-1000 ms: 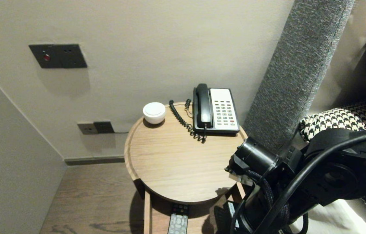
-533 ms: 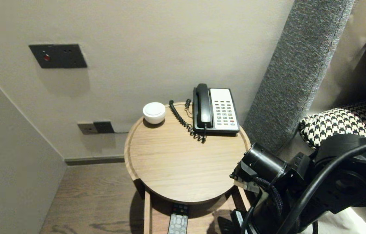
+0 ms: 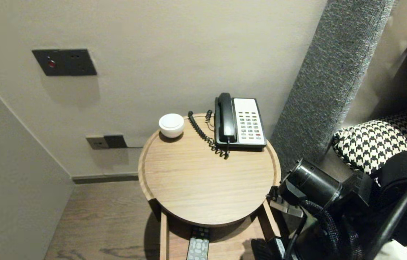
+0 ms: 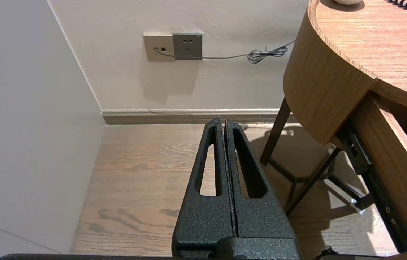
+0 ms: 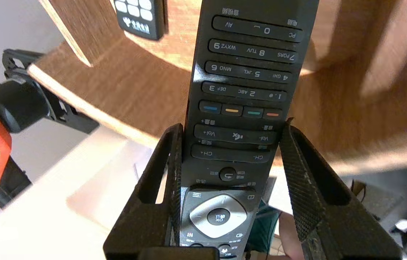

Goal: Take the remote control out of the drawer one by one and place them on the table

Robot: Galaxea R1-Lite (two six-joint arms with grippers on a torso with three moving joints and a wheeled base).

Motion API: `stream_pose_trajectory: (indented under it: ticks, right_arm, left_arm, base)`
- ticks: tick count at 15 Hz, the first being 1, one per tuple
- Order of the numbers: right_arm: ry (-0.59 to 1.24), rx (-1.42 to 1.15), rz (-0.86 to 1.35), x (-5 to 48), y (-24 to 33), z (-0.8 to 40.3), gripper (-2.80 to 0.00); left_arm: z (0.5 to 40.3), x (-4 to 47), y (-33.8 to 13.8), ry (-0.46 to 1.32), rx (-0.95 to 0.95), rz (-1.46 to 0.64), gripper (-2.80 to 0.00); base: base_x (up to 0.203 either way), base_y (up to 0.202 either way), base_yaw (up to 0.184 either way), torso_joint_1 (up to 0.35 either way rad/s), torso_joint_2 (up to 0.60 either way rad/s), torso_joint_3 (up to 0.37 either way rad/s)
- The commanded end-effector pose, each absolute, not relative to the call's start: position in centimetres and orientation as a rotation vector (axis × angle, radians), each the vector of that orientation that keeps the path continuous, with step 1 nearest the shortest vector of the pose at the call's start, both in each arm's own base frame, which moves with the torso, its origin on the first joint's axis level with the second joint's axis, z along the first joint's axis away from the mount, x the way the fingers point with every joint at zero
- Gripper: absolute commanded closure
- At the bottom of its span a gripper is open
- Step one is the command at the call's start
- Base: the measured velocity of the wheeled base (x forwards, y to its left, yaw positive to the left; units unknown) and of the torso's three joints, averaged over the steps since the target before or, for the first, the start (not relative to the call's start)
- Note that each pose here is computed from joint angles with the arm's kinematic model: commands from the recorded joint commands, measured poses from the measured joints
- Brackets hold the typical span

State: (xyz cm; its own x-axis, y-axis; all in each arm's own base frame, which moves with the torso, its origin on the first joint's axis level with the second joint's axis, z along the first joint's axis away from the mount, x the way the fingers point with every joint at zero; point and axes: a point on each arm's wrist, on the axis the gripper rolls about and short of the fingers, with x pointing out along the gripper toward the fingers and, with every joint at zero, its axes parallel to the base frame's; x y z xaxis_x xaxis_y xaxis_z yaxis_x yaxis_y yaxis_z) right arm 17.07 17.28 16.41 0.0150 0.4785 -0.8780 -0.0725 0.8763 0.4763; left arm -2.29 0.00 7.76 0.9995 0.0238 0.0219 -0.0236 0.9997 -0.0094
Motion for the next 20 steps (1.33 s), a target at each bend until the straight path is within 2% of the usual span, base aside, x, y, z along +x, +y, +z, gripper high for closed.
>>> stream_pose_trajectory:
  ticks: [1,4,10,12,15,20]
  right_arm:
    - [1.492,0.344,0.450,16.4,16.6,17.2,0.00]
    - [1.465,0.367,0.455,16.4,16.4,17.9,0.00]
    - [1.319,0.441,0.489,17.1,15.2,23.2,0.00]
    - [1.238,0.489,0.467,18.5,14.5,25.3,0.00]
    - [1.224,0.506,0.411,21.5,14.5,26.7,0.00]
    - [1.213,0.561,0.290,28.3,14.7,25.5,0.00]
  left_arm:
    - [7.8,-2.3,0.0,-0.025,-0.009,0.024,0.00]
    - [7.8,-2.3,0.0,-0.023,-0.009,0.024,0.00]
    - [7.8,-2.3,0.0,-0.024,-0.010,0.024,0.00]
    - [7.8,-2.3,0.0,-0.024,-0.010,0.024,0.00]
    - [7.8,-2.3,0.0,-0.023,-0.009,0.024,0.00]
    - [7.8,-2.3,0.0,-0.024,-0.010,0.024,0.00]
  base:
    - [0.000,0.000,0.000,0.000,0.00,0.000]
    - [0.000,0.000,0.000,0.000,0.00,0.000]
    - [0.000,0.000,0.000,0.000,0.00,0.000]
    - [0.000,0.000,0.000,0.000,0.00,0.000]
    - [0.000,0.000,0.000,0.000,0.00,0.000]
    - [0.000,0.000,0.000,0.000,0.00,0.000]
